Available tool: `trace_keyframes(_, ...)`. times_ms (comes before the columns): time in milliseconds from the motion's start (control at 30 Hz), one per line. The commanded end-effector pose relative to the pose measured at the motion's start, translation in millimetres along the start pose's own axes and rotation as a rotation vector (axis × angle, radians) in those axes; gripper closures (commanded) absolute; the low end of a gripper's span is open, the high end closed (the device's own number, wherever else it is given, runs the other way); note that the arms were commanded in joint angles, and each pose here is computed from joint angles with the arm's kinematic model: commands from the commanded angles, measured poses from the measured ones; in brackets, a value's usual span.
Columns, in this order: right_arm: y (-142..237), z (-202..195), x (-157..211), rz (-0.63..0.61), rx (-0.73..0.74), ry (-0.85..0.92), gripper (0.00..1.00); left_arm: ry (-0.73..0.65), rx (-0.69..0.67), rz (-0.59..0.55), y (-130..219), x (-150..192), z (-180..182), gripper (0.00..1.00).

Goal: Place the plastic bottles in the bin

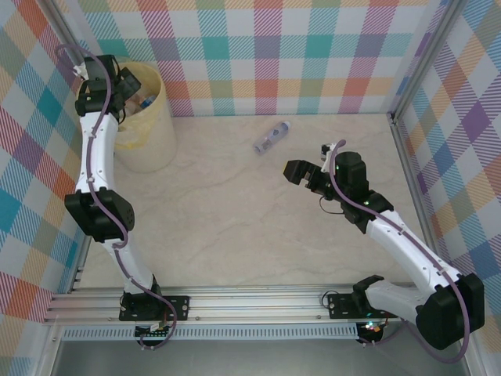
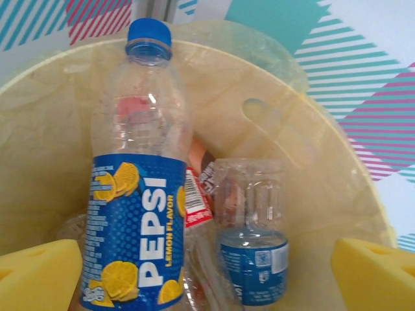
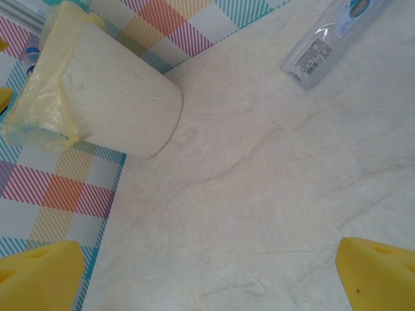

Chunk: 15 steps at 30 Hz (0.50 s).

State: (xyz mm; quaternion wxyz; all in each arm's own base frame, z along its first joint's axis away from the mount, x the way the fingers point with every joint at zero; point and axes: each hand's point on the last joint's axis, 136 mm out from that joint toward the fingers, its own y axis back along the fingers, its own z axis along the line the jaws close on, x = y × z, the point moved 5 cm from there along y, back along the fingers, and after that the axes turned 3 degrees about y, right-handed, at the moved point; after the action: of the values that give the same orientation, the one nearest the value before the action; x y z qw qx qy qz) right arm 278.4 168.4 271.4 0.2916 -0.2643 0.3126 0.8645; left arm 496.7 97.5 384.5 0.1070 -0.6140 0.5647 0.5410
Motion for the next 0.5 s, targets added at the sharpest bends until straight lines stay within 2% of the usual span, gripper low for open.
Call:
trace_keyframes(0,0,1,1,0.003,0.007,-0.005,0.00,0.028,0.073,0.002,16,-16,-7,0.00)
trace_keyframes(167,3,-3,3,0.003,0.026,-0.005,0.00,0.065,0.063,0.080,-20,-2,3,0.00)
trace_keyframes(300,5,-4,3,-0.008,0.037,-0.006,0.00,0.055,0.146,0.195,-43,22,-6,0.00)
trace_keyframes(467,5,0,-1,-0.013,0.031,-0.007,0.00,0.007,0.237,0.224,-42,25,-20,0.00)
